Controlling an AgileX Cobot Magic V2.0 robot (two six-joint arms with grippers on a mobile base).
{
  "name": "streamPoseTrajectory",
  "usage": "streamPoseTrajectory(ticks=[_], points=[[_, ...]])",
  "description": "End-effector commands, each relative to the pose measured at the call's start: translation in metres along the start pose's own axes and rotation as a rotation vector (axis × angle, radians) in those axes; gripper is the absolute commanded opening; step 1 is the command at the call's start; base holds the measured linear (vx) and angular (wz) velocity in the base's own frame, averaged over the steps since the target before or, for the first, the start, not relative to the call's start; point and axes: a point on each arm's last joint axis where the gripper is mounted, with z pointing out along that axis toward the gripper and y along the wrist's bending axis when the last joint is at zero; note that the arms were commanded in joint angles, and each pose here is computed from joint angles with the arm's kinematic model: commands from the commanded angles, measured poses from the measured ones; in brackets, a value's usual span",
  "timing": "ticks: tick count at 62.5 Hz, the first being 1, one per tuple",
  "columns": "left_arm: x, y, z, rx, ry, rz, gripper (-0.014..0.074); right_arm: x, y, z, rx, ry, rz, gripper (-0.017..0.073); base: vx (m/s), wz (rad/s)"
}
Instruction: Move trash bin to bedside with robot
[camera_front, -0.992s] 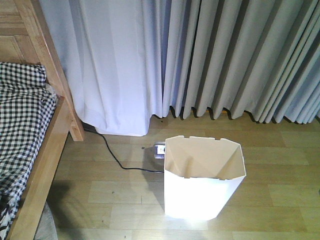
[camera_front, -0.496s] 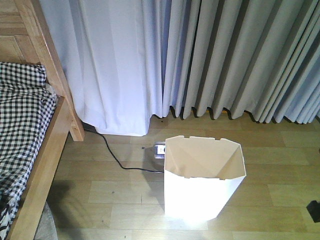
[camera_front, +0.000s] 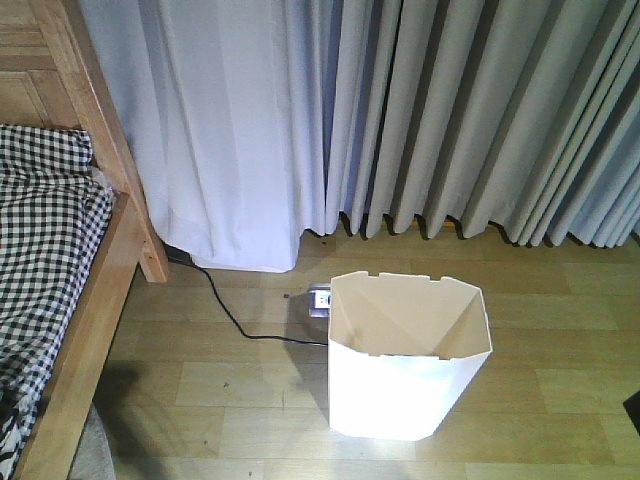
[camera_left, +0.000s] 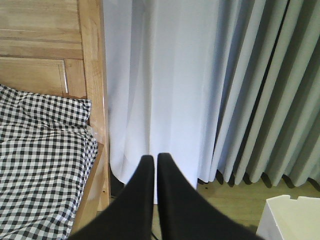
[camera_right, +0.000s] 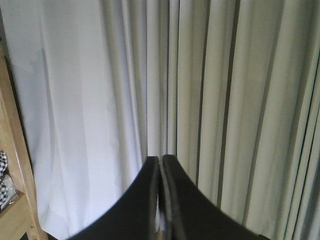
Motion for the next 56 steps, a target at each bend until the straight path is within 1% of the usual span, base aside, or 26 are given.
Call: streamPoseTrajectory(ticks=[1, 4, 9, 10, 11, 12, 13, 18, 22, 25, 28, 30, 36, 41, 45, 50, 56], points=[[-0.003, 0.000, 0.000, 0.004, -0.072, -0.010, -0.0006, -0.012, -0.003, 0.000, 0.037, -0.053, 0.014, -0.0009, 0.00, 0.00], [-0.003, 0.000, 0.000, 0.004, -0.072, -0.010, -0.0006, -0.012, -0.003, -0.001, 0.038, -0.053, 0.003, -0.0009, 0.00, 0.00], [-0.003, 0.000, 0.000, 0.004, -0.072, -0.010, -0.0006, -0.012, -0.007, 0.000, 0.073, -0.043, -0.065, -0.0009, 0.00, 0.00], [-0.003, 0.000, 0.000, 0.004, -0.072, -0.010, -0.0006, -0.011, -0.007, 0.000, 0.079, -0.040, -0.059, -0.0009, 0.00, 0.00], [-0.003, 0.000, 0.000, 0.004, -0.072, -0.010, -0.0006, -0.011, -0.008, 0.000, 0.088, -0.035, -0.071, -0.0009, 0.00, 0.00], [-0.003, 0.000, 0.000, 0.004, -0.072, -0.010, -0.0006, -0.011, -0.009, 0.000, 0.096, -0.034, -0.056, -0.0009, 0.00, 0.00], [-0.003, 0.000, 0.000, 0.004, -0.072, -0.010, -0.0006, -0.011, -0.010, 0.000, 0.110, -0.032, -0.073, -0.0009, 0.00, 0.00], [-0.003, 0.000, 0.000, 0.004, -0.072, -0.010, -0.0006, -0.011, -0.015, -0.002, 0.170, -0.039, -0.073, -0.0009, 0.00, 0.00], [-0.003, 0.000, 0.000, 0.004, -0.072, -0.010, -0.0006, -0.008, -0.019, -0.002, 0.209, -0.052, -0.055, -0.0009, 0.00, 0.00], [-0.003, 0.000, 0.000, 0.004, -0.072, -0.010, -0.0006, -0.001, -0.021, 0.000, 0.228, -0.065, -0.028, -0.0009, 0.00, 0.00], [-0.003, 0.000, 0.000, 0.004, -0.072, -0.010, -0.0006, 0.007, -0.022, 0.002, 0.220, -0.074, -0.003, -0.0009, 0.00, 0.00], [-0.003, 0.000, 0.000, 0.004, -0.072, -0.010, -0.0006, 0.013, -0.021, 0.003, 0.202, -0.073, -0.004, -0.0009, 0.00, 0.00], [-0.003, 0.000, 0.000, 0.004, -0.072, -0.010, -0.0006, 0.028, -0.017, 0.005, 0.128, -0.063, -0.042, -0.0009, 0.00, 0.00], [-0.003, 0.000, 0.000, 0.004, -0.072, -0.010, -0.0006, 0.037, -0.014, 0.005, 0.092, -0.057, -0.061, -0.0009, 0.00, 0.00], [-0.003, 0.000, 0.000, 0.004, -0.072, -0.010, -0.0006, 0.043, -0.014, 0.005, 0.087, -0.058, -0.056, -0.0009, 0.00, 0.00], [-0.003, 0.000, 0.000, 0.004, -0.072, -0.010, -0.0006, 0.046, -0.014, 0.003, 0.088, -0.073, -0.027, -0.0009, 0.00, 0.00], [-0.003, 0.000, 0.000, 0.004, -0.072, -0.010, -0.0006, 0.045, -0.014, 0.000, 0.088, -0.102, -0.028, -0.0009, 0.00, 0.00]])
